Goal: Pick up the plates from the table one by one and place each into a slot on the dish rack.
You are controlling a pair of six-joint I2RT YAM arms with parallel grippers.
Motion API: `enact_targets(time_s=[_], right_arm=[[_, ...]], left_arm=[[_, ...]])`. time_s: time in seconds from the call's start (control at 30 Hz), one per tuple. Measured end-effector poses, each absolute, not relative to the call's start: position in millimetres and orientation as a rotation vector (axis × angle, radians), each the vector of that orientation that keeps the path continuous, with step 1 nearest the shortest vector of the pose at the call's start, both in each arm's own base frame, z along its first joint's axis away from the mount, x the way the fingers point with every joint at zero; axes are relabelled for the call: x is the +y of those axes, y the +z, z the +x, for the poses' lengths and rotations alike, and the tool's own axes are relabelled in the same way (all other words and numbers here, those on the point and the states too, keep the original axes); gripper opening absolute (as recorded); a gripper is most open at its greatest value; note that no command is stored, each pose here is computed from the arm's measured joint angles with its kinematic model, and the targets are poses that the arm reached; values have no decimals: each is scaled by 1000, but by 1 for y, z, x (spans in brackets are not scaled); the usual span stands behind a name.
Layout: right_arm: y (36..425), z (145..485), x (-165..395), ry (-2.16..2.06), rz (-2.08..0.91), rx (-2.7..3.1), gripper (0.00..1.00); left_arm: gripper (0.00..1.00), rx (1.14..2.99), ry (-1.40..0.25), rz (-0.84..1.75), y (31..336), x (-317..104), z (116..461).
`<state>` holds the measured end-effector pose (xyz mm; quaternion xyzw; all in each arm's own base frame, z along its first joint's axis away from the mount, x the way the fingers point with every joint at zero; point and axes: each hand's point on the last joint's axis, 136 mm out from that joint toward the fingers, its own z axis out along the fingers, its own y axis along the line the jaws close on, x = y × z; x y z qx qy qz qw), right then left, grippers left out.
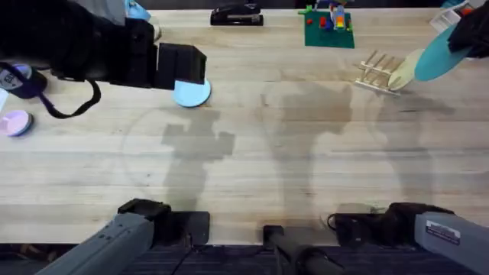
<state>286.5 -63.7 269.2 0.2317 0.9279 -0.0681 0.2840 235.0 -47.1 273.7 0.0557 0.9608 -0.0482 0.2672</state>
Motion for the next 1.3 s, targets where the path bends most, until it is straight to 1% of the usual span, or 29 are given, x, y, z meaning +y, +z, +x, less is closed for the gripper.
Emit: enact_targets(time_s=[0.47,0.97,1.3], right_arm=[[266,289,-64,-185,621,2492,29],[253,304,-66,-196,626,2523,29],[254,308,-84,-212,692,2487,29]], left_arm=[[994,2593,-130,150,274,-47,235],[994,2593,-130,150,274,-47,235],[994,2593,-130,150,274,-47,235]])
